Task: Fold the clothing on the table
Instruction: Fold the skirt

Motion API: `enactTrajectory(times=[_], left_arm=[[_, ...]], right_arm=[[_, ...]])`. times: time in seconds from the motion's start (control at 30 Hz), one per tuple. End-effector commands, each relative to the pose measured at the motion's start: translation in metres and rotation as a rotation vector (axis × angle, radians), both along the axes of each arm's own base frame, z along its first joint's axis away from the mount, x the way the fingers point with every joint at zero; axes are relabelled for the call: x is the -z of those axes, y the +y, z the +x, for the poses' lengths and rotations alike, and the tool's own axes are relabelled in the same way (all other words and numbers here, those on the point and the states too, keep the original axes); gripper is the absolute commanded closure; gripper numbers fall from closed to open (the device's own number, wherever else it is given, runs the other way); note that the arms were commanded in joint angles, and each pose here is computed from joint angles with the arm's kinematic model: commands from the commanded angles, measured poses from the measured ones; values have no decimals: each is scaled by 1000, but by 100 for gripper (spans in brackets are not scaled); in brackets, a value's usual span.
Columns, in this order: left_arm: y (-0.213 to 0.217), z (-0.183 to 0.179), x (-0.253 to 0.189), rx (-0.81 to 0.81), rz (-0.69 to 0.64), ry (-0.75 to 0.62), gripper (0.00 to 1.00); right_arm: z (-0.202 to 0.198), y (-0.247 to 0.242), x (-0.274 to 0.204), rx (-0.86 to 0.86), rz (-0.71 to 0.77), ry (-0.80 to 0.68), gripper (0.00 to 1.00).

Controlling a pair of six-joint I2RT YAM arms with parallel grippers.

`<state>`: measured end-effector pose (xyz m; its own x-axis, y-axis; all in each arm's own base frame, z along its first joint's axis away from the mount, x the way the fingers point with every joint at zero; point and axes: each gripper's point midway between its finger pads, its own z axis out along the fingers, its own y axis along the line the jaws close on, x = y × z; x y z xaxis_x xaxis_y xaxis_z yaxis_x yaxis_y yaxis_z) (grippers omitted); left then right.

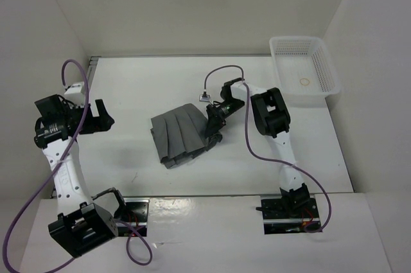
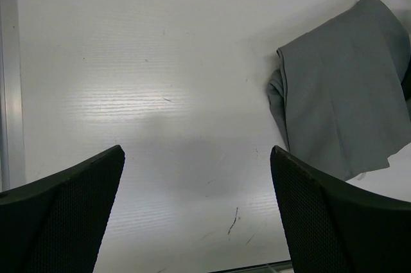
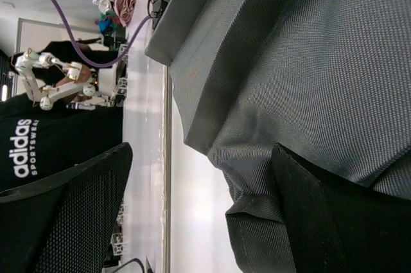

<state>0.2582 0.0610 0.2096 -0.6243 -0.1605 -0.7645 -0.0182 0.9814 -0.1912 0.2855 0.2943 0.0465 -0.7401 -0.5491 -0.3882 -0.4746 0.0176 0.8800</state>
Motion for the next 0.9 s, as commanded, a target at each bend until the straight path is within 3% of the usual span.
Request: enactTrajectory(times=[0.0, 0.1, 0.23, 0.43, 0.63, 0.7, 0.87], left_arm=[[1, 6, 1, 19, -4, -14, 0], [0, 6, 1, 26, -11, -17, 0], [0, 6, 1, 27, -11, -17, 0], [-3, 2, -10, 27, 12, -55, 0], [-3, 2, -16, 27, 28, -80, 0], [-1, 2, -13, 20, 33, -77, 0], [11, 2, -9, -29, 31, -72, 0]], right_arm=[[1, -21, 36, -40, -78, -61, 6], [15, -25, 11, -4, -66, -108, 6], [40, -43, -82, 78, -47, -332, 5], [51, -129, -193, 339, -59, -593, 3], [29, -207, -193, 602, -206, -632, 1], [27, -236, -198, 769, -317, -652, 1], [36, -318, -218, 1254, -552, -862, 1]])
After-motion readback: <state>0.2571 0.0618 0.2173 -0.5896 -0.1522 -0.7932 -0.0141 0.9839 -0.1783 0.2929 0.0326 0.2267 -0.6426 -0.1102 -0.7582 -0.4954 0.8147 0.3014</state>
